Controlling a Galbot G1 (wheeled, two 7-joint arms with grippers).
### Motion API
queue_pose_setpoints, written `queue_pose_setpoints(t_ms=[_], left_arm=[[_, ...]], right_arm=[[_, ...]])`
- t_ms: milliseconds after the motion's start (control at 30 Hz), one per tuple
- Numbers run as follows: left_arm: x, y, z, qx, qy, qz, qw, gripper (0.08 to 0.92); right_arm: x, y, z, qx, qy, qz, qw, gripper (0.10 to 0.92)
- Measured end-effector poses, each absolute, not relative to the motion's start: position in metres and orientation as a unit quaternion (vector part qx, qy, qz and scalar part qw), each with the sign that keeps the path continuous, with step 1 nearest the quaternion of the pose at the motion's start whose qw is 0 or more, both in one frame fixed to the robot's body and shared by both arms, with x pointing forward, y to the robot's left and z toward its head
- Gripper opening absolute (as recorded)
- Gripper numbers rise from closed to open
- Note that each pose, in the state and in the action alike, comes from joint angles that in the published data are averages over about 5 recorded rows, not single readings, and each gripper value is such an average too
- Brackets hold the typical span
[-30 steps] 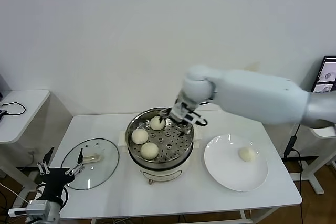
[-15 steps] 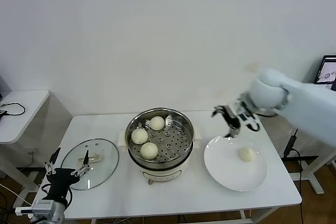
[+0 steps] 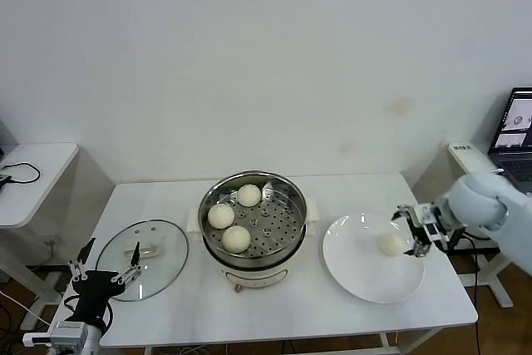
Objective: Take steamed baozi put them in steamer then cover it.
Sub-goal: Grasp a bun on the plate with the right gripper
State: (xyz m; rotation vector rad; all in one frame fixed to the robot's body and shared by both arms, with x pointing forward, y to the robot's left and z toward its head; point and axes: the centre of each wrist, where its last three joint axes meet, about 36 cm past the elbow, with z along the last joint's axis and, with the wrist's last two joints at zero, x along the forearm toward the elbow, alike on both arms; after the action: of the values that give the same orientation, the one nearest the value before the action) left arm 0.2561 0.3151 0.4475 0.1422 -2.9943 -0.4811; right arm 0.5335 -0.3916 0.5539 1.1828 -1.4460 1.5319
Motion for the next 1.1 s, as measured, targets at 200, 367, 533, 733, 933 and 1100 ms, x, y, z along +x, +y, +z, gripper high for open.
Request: queue_pose_setpoints(t_ms=[200,367,533,733,933,1100], left_arm=[[0.255,0.316,0.446,0.049,-0.984,-0.160,0.056,0.823],[0.254,0.318,0.445,0.052,-0.984,-0.161,0.059,0.823],[0.254,0.319,0.444,0.053,-0.984,-0.160,0.059,0.823],[0.255,0.321,0.444,0.056,-0.983,-0.163,0.059,0.823],[0.255,0.322,0.443,0.058,-0.983,-0.162,0.060,0.823],[0.255,0.321,0.443,0.058,-0.983,-0.161,0.061,0.823]], right_arm=[[0.537,-0.411,0.528,0.439,-0.563,0.586,0.383,0.823],[0.546,-0.419,0.508,0.428,-0.566,0.582,0.397,0.823],[0.557,-0.420,0.491,0.425,-0.569,0.578,0.403,0.823],[0.573,-0.415,0.476,0.424,-0.575,0.571,0.405,0.823],[0.585,-0.405,0.465,0.425,-0.578,0.567,0.406,0.822],[0.590,-0.399,0.458,0.426,-0.576,0.564,0.409,0.802]])
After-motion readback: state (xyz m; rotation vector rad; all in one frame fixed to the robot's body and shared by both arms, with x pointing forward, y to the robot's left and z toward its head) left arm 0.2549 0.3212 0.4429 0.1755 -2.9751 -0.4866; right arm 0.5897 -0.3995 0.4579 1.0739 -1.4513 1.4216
